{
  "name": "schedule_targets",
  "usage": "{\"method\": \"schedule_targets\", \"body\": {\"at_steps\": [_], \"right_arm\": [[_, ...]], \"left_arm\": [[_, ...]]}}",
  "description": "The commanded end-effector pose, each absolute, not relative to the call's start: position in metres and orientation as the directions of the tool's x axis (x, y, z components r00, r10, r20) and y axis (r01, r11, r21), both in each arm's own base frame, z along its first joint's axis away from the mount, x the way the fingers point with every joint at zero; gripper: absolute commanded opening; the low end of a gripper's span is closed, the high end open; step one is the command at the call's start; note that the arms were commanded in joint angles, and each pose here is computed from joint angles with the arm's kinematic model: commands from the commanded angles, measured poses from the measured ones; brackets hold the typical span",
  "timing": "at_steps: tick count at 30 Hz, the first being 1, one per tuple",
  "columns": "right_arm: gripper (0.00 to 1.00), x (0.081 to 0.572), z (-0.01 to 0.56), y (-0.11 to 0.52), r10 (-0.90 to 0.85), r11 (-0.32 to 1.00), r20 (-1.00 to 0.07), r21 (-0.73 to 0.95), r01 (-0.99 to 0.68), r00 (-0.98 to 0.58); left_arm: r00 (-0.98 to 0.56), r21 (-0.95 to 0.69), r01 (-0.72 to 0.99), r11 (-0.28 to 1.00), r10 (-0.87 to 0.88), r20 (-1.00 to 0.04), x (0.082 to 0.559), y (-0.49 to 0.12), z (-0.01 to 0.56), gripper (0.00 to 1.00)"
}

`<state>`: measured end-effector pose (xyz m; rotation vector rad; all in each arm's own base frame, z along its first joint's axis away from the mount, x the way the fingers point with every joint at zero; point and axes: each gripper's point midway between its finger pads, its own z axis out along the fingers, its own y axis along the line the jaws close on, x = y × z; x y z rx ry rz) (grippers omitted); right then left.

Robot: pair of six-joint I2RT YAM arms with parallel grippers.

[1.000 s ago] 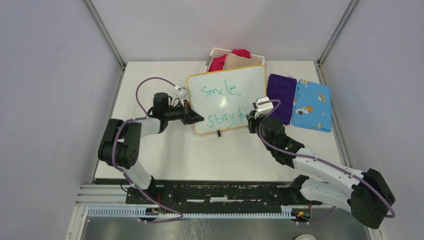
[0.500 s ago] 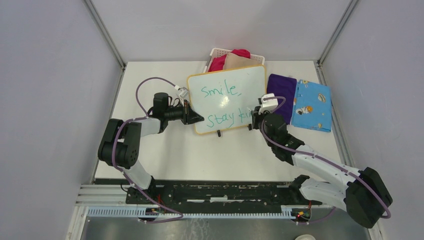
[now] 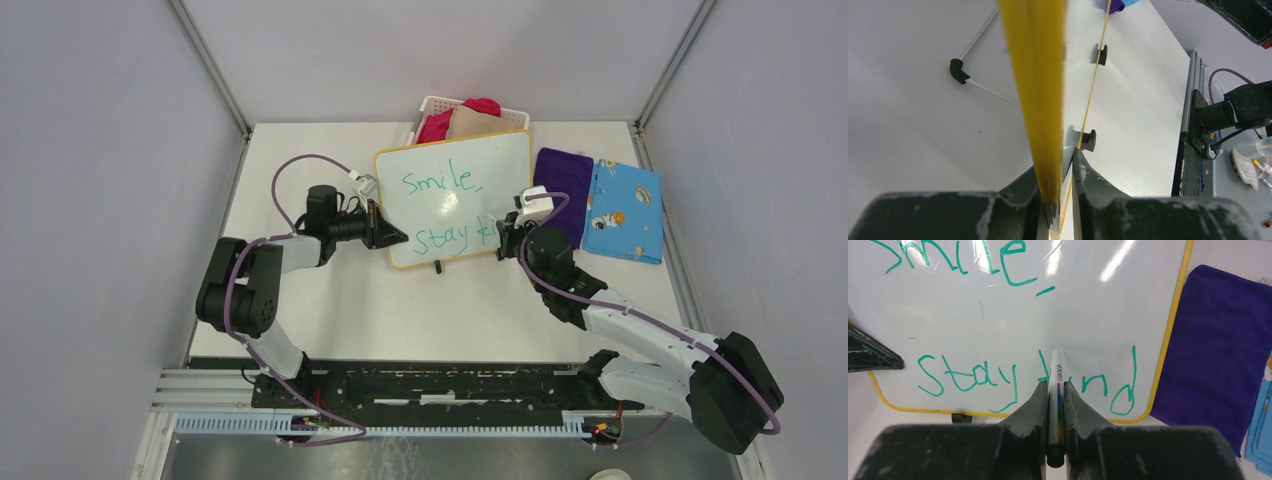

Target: Write a sentence on the whiteboard

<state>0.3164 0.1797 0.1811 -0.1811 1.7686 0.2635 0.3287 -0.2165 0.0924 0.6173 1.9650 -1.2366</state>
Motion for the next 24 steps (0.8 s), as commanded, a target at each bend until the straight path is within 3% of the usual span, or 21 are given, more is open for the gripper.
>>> {"method": "schedule_targets", "body": {"at_steps": [1,24], "right_arm": [[0.00,0.322,0.193,0.182,0.055,0.960,-0.983,0.101,-0.262,-0.178],[0.00,0.324,0.153,0.166,0.008,0.979,-0.965,0.061,-0.195,-0.263]], "left_arm": [[-0.754,-0.615,0.594,0.519,0.092,-0.650,0.304,-0.210,0.040,0.02],[-0.756,-0.616,0.592,0.519,0.094,-0.648,0.304,-0.210,0.040,0.02]]}}
